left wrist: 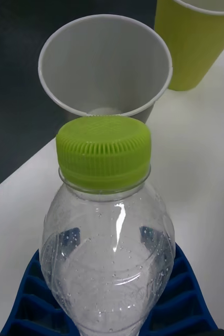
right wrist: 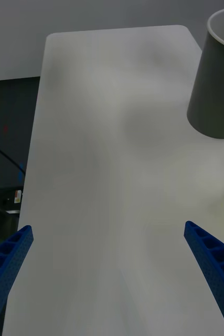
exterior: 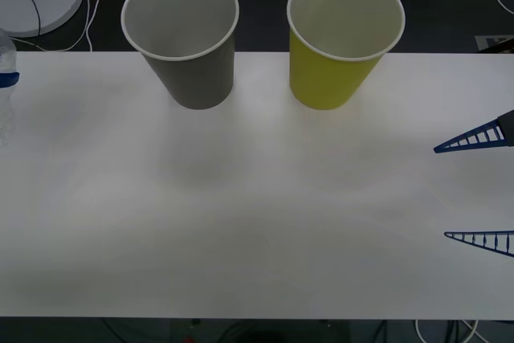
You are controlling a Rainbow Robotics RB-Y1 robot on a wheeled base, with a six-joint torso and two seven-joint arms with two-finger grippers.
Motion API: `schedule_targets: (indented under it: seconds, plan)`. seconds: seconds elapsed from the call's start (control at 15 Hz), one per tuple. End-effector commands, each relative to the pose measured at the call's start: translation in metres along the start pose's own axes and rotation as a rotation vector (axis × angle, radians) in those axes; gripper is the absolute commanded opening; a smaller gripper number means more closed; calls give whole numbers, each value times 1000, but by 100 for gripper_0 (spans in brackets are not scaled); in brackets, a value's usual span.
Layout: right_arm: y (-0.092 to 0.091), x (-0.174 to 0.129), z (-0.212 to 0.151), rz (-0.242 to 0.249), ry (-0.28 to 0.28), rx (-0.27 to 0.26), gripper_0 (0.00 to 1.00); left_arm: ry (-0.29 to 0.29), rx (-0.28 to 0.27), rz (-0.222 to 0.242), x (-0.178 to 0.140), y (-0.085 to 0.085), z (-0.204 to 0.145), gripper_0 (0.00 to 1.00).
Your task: Put the can into the green bin and the plastic bottle into the gray bin
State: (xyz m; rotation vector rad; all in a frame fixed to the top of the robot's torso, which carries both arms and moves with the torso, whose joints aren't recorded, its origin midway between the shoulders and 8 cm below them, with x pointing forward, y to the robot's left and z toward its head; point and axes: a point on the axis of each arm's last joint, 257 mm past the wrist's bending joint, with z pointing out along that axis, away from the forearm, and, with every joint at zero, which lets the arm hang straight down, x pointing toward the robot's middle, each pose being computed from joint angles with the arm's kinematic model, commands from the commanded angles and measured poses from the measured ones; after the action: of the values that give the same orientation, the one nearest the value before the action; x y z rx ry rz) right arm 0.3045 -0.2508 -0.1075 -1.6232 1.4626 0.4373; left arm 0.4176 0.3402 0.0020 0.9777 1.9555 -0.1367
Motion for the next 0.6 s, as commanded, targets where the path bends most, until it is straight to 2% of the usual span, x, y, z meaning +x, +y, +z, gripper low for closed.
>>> schedule_targets:
  seconds: [0.07, 0.27, 0.6]
  plan:
    - [0, 0, 0, 0, 0, 0, 100, 23, 12, 6, -8, 10, -4, 0]
    - [0, 0, 0, 0, 0, 0, 100, 63, 28, 20, -15, 18, -10, 0]
    - [0, 0, 0, 0, 0, 0, 100, 87, 48, 32, -33, 26, -6, 0]
